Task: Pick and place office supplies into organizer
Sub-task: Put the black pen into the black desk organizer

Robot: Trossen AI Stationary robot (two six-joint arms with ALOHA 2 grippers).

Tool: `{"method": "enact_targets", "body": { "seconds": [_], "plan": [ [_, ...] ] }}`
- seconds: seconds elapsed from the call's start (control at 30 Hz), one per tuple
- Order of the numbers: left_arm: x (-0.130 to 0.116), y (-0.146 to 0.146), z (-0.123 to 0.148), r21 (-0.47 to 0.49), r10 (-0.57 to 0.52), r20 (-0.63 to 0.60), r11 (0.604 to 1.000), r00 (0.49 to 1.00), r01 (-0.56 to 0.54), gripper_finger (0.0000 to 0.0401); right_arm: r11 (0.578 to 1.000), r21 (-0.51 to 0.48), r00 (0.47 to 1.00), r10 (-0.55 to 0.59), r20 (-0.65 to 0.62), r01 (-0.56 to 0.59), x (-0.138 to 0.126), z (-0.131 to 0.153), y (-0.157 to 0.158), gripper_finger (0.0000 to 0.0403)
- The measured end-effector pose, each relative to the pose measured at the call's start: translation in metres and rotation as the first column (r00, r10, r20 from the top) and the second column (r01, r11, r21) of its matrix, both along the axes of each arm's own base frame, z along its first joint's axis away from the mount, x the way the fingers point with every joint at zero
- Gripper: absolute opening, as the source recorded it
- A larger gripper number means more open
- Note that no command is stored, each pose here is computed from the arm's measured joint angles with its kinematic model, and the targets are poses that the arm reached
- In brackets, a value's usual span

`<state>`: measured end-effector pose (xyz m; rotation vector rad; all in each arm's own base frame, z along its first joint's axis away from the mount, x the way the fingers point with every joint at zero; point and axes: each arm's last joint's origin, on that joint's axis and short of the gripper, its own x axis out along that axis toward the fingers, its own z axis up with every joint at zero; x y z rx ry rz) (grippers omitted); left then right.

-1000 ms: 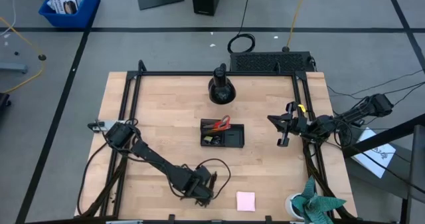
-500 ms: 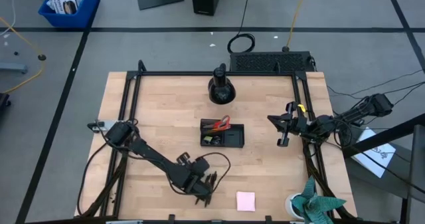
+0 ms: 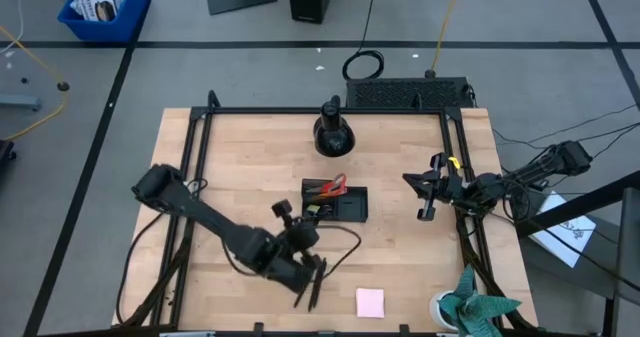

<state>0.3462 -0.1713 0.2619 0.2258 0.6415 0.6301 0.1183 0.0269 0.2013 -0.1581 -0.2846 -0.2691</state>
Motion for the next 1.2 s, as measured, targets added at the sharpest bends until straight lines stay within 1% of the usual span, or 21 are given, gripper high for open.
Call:
{"method": "enact_targets", "body": {
  "seconds": [0.13,0.23,0.3,0.37,0.43,0.5,0.53,0.6,0.67,0.73,0.77,0.9,0.97,1.07,1.2],
  "plan": [
    [-0.002,0.027,0.025,0.029,0.015,-0.005,0.999,1.000,-0.015,0.0008,1.000,0.000,1.000,0.000,0.000,0.000,0.000,0.000,0.000,0.0009],
    [-0.006,0.052,0.043,0.049,0.038,0.005,0.998,0.999,-0.039,0.0008,1.000,-0.001,1.000,0.000,-0.001,0.000,0.000,0.000,0.000,0.0009],
    [-0.007,0.069,0.048,0.062,0.052,0.011,0.997,0.999,-0.053,0.0017,1.000,-0.001,1.000,0.000,0.000,0.000,0.000,0.000,0.000,0.0009],
    [-0.007,0.084,0.049,0.051,0.024,0.029,0.998,0.999,-0.025,0.0024,1.000,-0.001,1.000,0.000,0.000,0.000,0.000,0.000,0.000,0.0009],
    [-0.003,0.098,0.042,0.019,-0.059,0.060,0.998,0.996,0.058,0.0026,1.000,-0.001,1.000,0.000,0.000,0.000,0.000,0.000,0.000,0.0009],
    [0.000,0.111,0.032,-0.016,-0.172,0.143,0.984,0.975,0.177,0.0024,1.000,-0.001,1.000,0.000,0.000,0.000,0.000,0.000,0.000,0.0009],
    [0.000,0.116,0.024,-0.019,-0.225,0.174,0.973,0.959,0.231,0.0021,1.000,-0.002,1.000,-0.001,0.000,0.001,0.000,0.000,0.000,0.0009],
    [0.003,0.125,0.012,-0.004,-0.306,0.272,0.948,0.912,0.319,0.0014,1.000,-0.006,1.000,-0.002,-0.002,0.002,0.000,0.000,0.000,0.0009],
    [0.001,0.134,0.000,0.010,-0.361,0.330,0.925,0.872,0.379,0.0009,1.000,-0.008,1.000,-0.002,-0.003,0.002,0.000,0.000,0.000,0.0009],
    [0.002,0.142,-0.005,0.014,-0.410,0.403,0.897,0.818,0.442,0.0008,1.000,-0.014,1.000,-0.004,-0.009,0.004,0.000,-0.001,0.000,0.0009],
    [0.002,0.146,-0.008,0.009,-0.416,0.426,0.890,0.803,0.456,0.0008,1.000,-0.018,1.000,-0.005,-0.008,0.005,0.000,0.000,0.000,0.0009],
    [-0.004,0.160,-0.031,-0.043,-0.380,0.388,0.903,0.840,0.428,0.0016,0.999,-0.032,1.000,-0.011,-0.005,0.011,0.000,0.000,0.000,0.0009],
    [-0.006,0.163,-0.034,-0.048,-0.367,0.402,0.906,0.839,0.420,0.0017,0.999,-0.034,1.000,-0.013,-0.002,0.012,0.000,0.001,0.000,0.0009],
    [-0.009,0.166,-0.041,-0.066,-0.371,0.402,0.900,0.837,0.430,0.0018,1.000,-0.028,1.000,-0.013,0.013,0.013,-0.001,0.002,0.000,0.0009],
    [-0.011,0.170,-0.060,-0.085,-0.366,0.384,0.901,0.848,0.426,0.0018,1.000,-0.026,1.000,-0.013,0.019,0.013,-0.001,0.003,0.000,0.0009]
  ]
}}
